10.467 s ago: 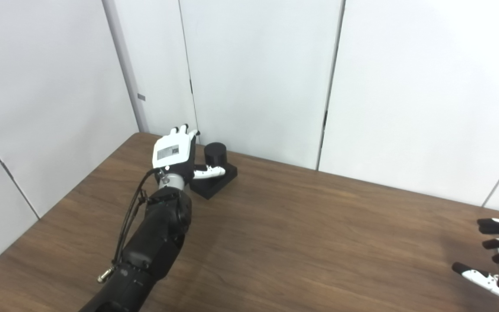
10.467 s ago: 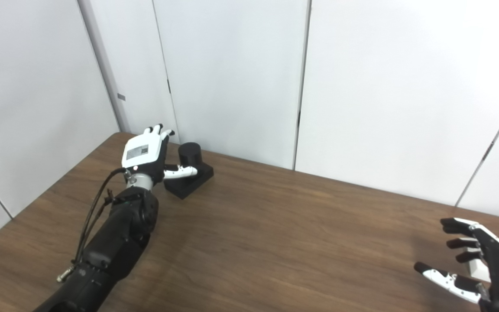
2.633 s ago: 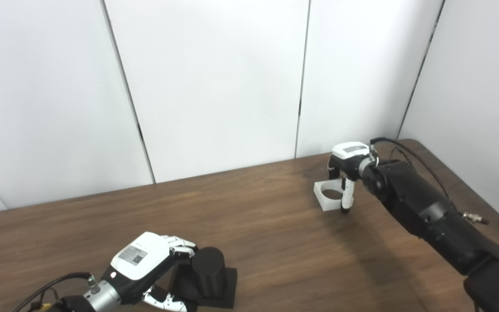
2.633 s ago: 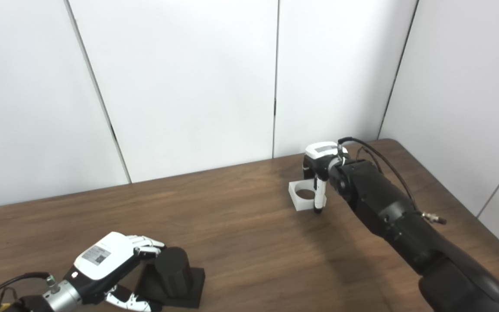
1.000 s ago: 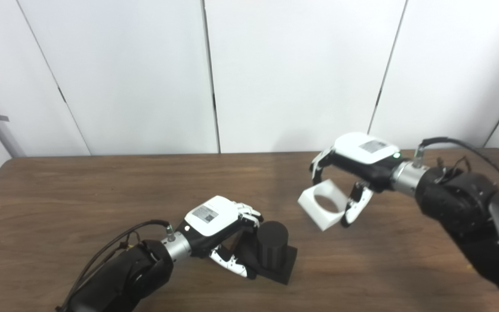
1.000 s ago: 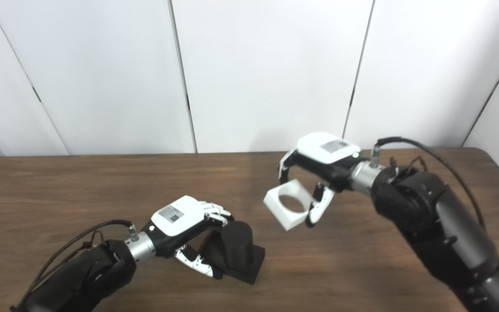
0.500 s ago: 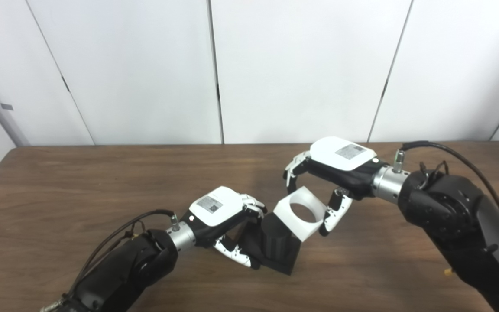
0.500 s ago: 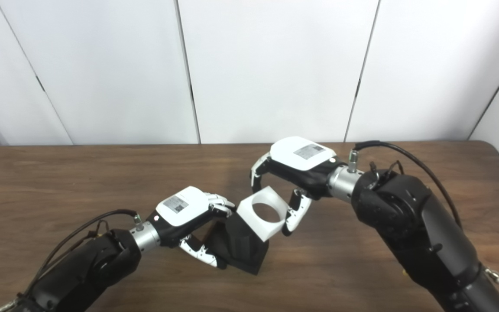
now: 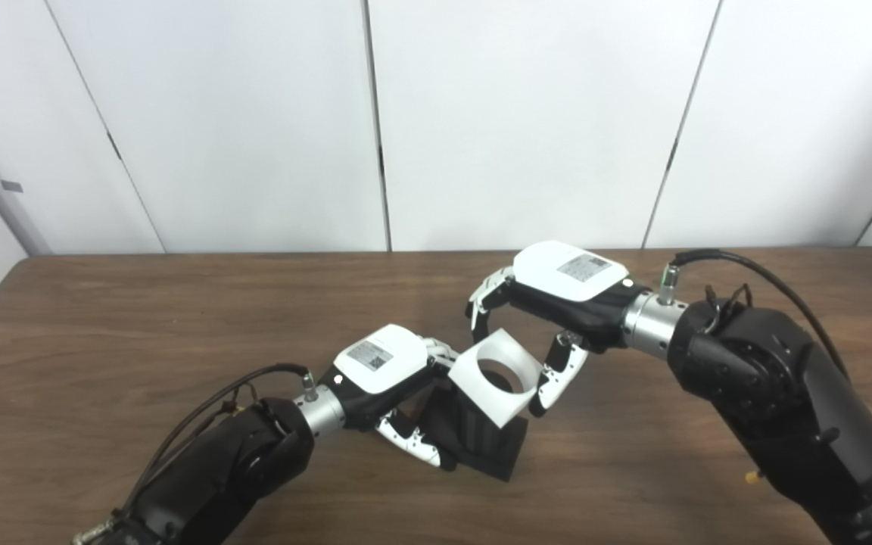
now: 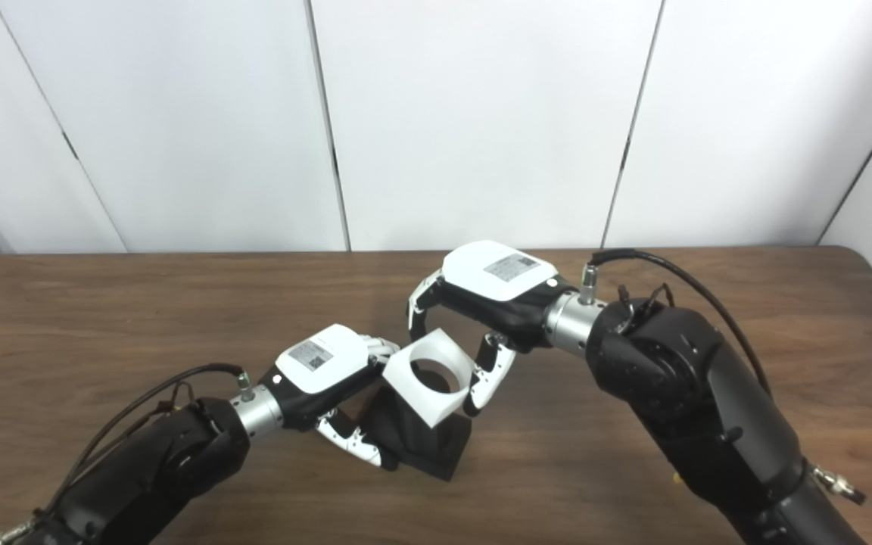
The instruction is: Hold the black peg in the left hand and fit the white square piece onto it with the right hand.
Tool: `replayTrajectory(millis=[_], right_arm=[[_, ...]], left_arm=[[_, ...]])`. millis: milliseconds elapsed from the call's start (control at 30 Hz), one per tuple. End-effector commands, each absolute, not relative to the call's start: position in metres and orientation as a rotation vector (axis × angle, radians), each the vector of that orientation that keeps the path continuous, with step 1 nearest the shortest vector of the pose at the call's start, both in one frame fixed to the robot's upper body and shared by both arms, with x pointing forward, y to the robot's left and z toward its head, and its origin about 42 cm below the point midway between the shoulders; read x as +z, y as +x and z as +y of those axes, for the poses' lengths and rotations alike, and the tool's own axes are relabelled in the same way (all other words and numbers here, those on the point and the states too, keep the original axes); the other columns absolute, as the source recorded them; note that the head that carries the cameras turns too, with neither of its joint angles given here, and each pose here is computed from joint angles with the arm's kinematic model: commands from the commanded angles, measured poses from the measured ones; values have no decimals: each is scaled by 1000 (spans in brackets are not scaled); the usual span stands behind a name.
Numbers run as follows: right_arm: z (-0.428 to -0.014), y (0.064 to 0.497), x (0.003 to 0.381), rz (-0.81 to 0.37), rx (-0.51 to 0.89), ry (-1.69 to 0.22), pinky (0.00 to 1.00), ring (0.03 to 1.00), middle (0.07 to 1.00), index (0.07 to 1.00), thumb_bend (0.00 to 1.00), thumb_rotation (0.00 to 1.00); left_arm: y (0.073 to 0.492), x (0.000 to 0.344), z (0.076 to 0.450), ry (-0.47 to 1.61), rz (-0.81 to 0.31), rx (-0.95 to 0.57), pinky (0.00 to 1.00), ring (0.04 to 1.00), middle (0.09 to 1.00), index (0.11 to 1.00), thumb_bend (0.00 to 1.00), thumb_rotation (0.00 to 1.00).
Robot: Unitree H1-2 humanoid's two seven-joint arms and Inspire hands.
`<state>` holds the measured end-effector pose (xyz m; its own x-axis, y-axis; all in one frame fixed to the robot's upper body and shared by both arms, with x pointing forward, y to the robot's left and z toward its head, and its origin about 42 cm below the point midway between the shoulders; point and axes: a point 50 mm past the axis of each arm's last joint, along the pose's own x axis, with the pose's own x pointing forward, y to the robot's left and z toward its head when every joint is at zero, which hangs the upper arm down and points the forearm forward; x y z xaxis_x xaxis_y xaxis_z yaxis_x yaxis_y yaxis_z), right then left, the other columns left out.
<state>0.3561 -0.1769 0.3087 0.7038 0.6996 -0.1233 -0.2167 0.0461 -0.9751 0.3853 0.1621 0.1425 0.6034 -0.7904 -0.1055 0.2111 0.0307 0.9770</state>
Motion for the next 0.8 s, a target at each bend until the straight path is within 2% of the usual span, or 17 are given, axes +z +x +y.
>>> replayTrajectory(millis=[0,767], right_arm=[[-170,358,332,-539,697,-1366,763,832,770,476,523,132],[-170,367,311,-483,730,-1375,768,825,766,477,523,133]], left_arm=[[364,101,159,1449,-414,-1004,751,821,803,495,518,85],[362,105,158,1439,-408,-1005,761,821,808,495,518,85]])
